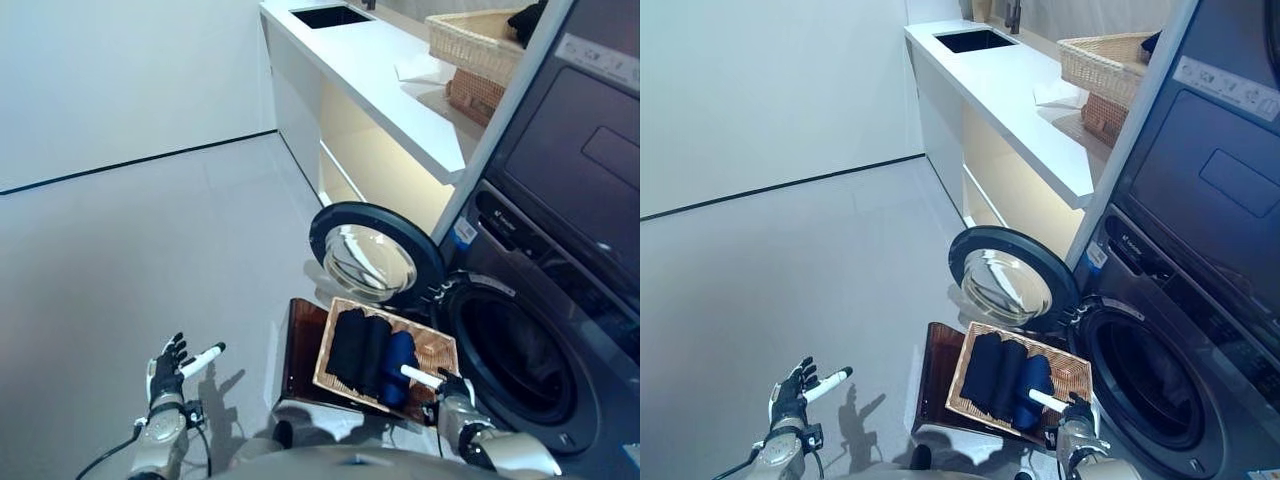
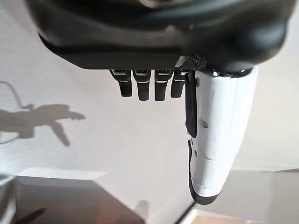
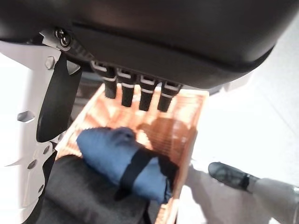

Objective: Pick up the clothes and place them into the washing machine

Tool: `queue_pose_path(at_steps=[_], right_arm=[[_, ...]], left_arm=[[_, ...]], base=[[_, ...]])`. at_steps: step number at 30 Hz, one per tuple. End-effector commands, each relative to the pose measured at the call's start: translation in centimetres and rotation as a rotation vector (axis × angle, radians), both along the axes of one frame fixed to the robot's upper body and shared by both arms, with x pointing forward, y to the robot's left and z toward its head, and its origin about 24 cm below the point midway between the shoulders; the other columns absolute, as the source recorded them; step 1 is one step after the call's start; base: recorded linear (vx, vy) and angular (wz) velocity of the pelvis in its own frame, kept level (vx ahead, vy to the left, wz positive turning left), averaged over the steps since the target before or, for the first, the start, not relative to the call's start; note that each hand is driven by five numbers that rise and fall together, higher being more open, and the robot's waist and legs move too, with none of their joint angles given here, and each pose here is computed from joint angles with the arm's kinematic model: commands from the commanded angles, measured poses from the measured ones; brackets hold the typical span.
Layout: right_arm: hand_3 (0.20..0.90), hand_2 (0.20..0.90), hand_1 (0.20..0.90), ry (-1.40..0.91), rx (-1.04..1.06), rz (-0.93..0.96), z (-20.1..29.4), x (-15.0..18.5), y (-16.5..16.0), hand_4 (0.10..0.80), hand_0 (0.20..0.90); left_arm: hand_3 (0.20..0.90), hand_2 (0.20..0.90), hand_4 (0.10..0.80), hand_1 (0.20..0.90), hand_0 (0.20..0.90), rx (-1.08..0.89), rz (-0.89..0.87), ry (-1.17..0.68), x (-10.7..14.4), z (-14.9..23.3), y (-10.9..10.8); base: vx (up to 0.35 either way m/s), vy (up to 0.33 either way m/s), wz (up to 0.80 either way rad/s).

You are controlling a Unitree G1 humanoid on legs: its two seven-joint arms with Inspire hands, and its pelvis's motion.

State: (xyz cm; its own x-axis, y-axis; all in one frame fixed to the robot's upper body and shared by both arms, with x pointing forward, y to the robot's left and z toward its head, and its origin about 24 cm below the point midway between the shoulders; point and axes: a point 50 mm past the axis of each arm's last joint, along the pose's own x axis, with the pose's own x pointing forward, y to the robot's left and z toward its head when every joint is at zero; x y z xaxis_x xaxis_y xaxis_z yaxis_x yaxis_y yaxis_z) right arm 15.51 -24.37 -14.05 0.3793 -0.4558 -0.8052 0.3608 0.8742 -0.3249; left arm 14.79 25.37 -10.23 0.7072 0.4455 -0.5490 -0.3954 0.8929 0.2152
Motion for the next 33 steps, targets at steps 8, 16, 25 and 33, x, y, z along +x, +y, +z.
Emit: queue_pose_path(at_steps=[8, 16, 25, 33], right_arm=[[0.900, 0.900, 0.900, -0.504, -0.078, -0.048, 5.9, 7.0, -2.1, 0.800, 0.900], [0.900, 0.900, 0.900, -0.465, -0.072, -0.052, 4.9, 5.7, -1.6, 0.800, 0.900], [0.900, 0.900, 0.900, -0.236, -0.100, -0.068, 2.9, 3.5, -2.7, 0.800, 0.900], [0.900, 0.900, 0.900, -0.202, -0.106, -0.102, 3.3, 4.2, -3.4, 0.800, 0.900]], left_arm=[[0.900, 0.900, 0.800, 0.900, 0.900, 0.163, -0.064, -0.627, 8.5, 11.3, 0.8], [0.900, 0.900, 0.800, 0.900, 0.900, 0.142, 0.024, -0.608, 8.1, 10.4, 1.0], [0.900, 0.900, 0.800, 0.900, 0.900, 0.130, -0.071, -0.531, 8.0, 9.5, 0.2], [0.900, 0.900, 0.800, 0.900, 0.900, 0.135, -0.126, -0.523, 8.6, 9.7, -0.2]], base=[[-0.029, 0.022, -0.01], [0.036, 0.011, -0.07], [0.010, -0.003, -0.02], [-0.044, -0.002, -0.02]])
